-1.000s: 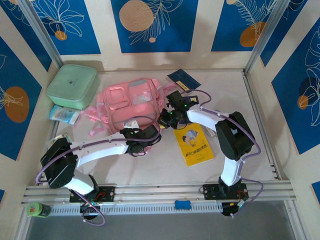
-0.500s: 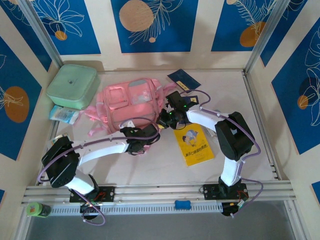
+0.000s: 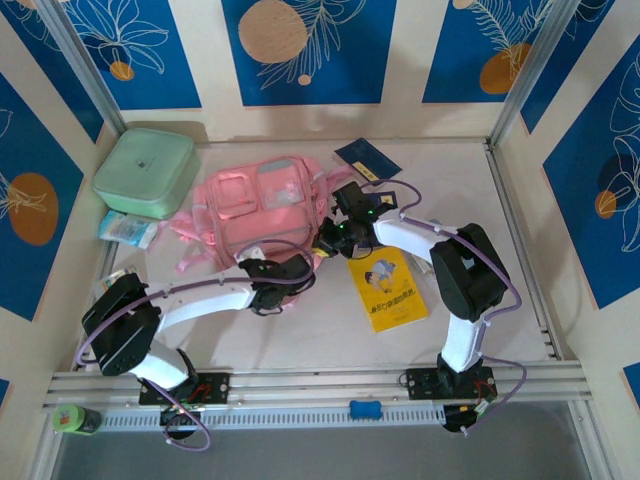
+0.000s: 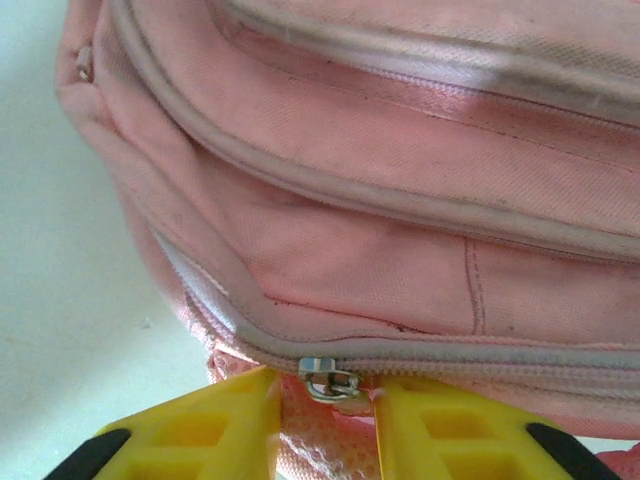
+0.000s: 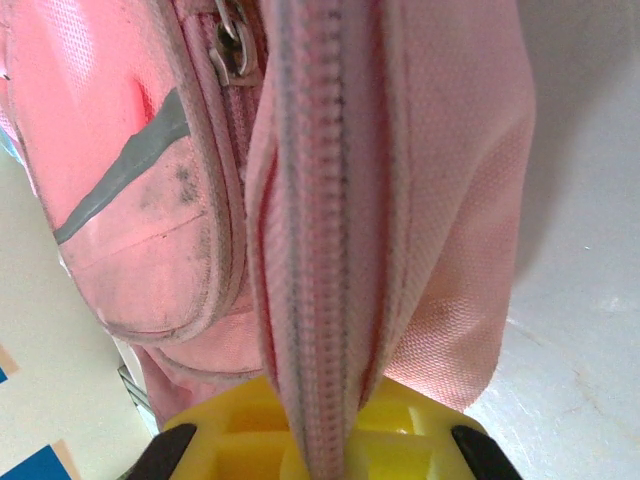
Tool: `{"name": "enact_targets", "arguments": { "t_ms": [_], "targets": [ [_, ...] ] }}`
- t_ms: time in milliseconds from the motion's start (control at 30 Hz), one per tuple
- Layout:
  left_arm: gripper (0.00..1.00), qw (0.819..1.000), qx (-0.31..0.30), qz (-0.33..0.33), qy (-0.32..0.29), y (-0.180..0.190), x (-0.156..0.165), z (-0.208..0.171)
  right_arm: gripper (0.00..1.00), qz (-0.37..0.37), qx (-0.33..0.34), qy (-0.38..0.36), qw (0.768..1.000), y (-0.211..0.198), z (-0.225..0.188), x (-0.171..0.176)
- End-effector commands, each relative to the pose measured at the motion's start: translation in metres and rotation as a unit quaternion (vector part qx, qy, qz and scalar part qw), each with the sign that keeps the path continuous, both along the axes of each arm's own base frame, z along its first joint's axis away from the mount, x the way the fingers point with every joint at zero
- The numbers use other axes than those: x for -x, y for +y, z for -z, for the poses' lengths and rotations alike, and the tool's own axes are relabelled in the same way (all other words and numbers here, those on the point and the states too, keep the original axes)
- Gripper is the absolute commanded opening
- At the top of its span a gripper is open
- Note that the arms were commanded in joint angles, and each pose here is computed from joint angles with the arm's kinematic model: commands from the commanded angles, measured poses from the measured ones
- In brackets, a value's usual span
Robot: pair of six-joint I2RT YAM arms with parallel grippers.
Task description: Pack books, pencil case, and school supplies into a backpack
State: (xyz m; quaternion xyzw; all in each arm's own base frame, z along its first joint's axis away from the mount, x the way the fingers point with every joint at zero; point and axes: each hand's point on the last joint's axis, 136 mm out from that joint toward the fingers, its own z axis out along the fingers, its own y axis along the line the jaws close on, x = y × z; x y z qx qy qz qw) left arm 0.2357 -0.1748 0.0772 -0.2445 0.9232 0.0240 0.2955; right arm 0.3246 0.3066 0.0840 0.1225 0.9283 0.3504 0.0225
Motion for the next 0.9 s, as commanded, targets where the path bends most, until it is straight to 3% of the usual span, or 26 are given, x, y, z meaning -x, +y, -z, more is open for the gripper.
{"name": "enact_targets", "arguments": {
  "t_ms": [0,100,533,733,867],
  "targets": [
    [0.32,1.0,-0.013,0.009,0.002,-0.001,-0.007,-0.003,0.0,-0.006,-0.031,-0.022,0.999,0.009,-0.021,-0.009],
    [0.33,1.0,-0.017,0.003,0.005,0.004,-0.009,-0.001,0.0,-0.01,-0.032,-0.02,0.999,0.011,-0.02,-0.008],
    [0.13,0.998,0.035,0.049,-0.029,-0.002,-0.026,-0.03,0.0,-0.036,-0.018,-0.021,0.999,0.016,-0.001,0.003],
    [0.07,0.996,0.072,0.055,-0.024,0.0,-0.019,-0.037,0.0,-0.043,-0.017,-0.033,0.998,0.019,0.004,0.002],
    [0.04,0.996,0.057,0.064,-0.008,0.012,-0.011,-0.039,0.0,-0.042,0.005,-0.05,0.998,0.011,0.002,-0.007]
  ]
}}
